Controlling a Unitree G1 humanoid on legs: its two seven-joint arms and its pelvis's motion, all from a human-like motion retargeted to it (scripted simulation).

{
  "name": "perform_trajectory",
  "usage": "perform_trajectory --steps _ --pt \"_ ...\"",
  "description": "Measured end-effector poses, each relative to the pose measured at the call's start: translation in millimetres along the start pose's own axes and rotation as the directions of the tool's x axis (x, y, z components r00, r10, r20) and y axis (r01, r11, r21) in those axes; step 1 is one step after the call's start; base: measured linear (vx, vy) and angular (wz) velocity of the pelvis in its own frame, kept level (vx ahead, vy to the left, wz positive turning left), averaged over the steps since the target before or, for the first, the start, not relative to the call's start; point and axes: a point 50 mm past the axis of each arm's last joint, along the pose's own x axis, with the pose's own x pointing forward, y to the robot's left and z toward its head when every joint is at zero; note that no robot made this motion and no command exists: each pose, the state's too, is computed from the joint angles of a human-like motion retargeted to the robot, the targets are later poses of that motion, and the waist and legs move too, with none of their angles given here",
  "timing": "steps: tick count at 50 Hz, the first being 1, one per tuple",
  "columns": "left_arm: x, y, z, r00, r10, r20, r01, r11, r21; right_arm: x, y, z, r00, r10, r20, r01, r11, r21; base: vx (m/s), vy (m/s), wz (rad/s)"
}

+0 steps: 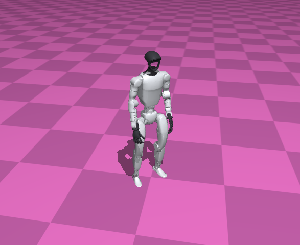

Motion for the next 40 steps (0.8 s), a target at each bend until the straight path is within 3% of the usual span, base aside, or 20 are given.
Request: perform_trajectory --steps 28,40 --pt "-4 13 -18 0.998 0.021 -0.052 -0.021 1.000 -0.003 2 12 21 0.996 0.054 0.074 -0.059 0.996 0.063 0.00 -0.02 -0.05" --pt "0 23 -7 0.997 0.067 -0.041 -0.071 0.992 -0.104 2 0 14 0.998 0.023 0.056 -0.029 0.993 0.112 0.03 -0.09 -0.35"
